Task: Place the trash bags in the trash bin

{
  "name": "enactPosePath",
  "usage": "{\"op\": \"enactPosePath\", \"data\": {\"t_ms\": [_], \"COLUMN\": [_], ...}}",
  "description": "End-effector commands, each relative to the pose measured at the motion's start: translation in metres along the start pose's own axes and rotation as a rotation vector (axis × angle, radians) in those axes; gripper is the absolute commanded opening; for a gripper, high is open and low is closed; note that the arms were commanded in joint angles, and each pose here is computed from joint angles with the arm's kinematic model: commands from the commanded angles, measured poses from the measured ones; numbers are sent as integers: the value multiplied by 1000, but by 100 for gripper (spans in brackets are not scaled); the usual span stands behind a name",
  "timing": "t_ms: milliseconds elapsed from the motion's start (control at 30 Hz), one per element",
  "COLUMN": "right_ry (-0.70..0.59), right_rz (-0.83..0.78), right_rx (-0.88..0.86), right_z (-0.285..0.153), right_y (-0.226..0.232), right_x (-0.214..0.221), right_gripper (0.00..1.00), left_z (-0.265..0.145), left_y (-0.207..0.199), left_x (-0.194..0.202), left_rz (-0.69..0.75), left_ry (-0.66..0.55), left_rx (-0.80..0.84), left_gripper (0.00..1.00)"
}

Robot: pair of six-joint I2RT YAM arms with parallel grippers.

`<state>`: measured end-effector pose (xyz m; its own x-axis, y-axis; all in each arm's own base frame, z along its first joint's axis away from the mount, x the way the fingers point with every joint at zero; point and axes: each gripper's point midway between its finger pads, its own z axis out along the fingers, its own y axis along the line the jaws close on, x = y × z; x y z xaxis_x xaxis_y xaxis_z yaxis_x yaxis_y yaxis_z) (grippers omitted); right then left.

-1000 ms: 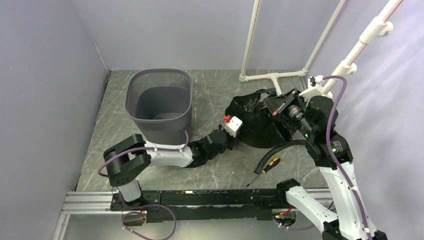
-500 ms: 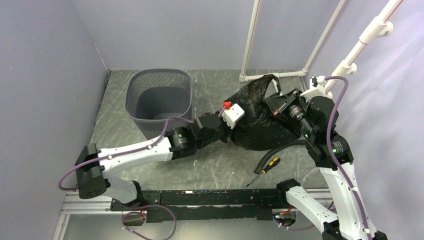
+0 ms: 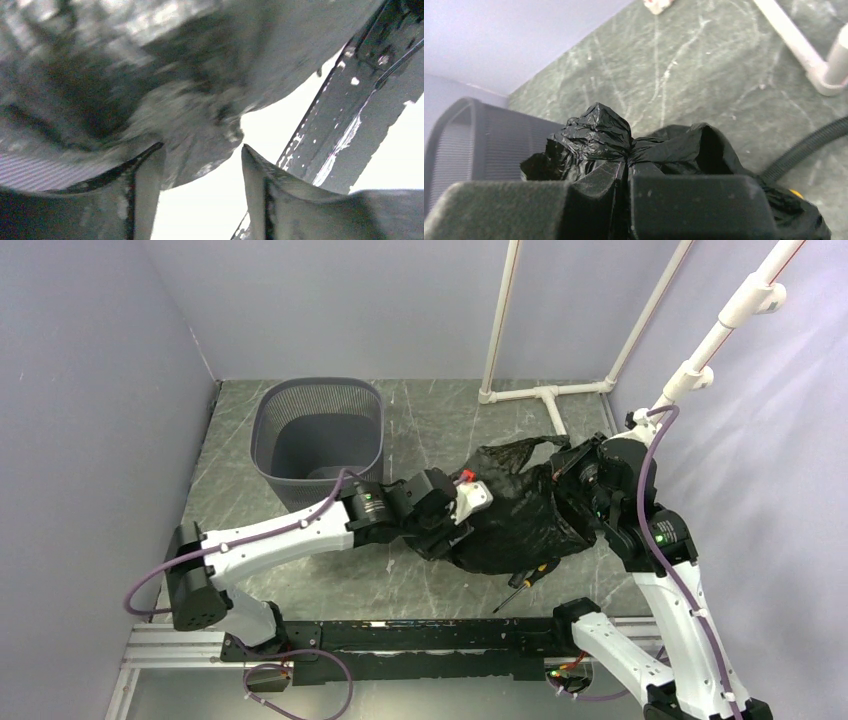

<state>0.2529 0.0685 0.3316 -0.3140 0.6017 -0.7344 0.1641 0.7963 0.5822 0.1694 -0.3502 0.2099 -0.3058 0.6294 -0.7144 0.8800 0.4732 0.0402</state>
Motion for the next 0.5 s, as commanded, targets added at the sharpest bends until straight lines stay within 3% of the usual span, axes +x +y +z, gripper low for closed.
{"op": "enactPosePath", "data": {"t_ms": [0, 100, 133, 167, 467], "right_ry": [-44, -35, -32, -29, 6], "right_rz": [-29, -44, -49, -53, -49], "right_rx": [153, 224, 244, 260, 298], "right_z": [0, 4, 5, 7, 23], "right_y": [-36, -51, -55, -58, -74], "right_x": [-1, 4, 5, 5, 8], "right_gripper": [5, 4, 4, 4, 4], "left_z": [7, 10, 9, 9, 11], "left_y": [-3, -6, -7, -8, -16], "left_x": [21, 12, 10, 8, 8], "left_rz": [-5, -10, -15, -20, -50], "left_ry": [92, 51, 34, 18, -91], "left_rx": [3, 20, 24, 27, 79], "left_gripper": [68, 78, 88, 92, 93]}}
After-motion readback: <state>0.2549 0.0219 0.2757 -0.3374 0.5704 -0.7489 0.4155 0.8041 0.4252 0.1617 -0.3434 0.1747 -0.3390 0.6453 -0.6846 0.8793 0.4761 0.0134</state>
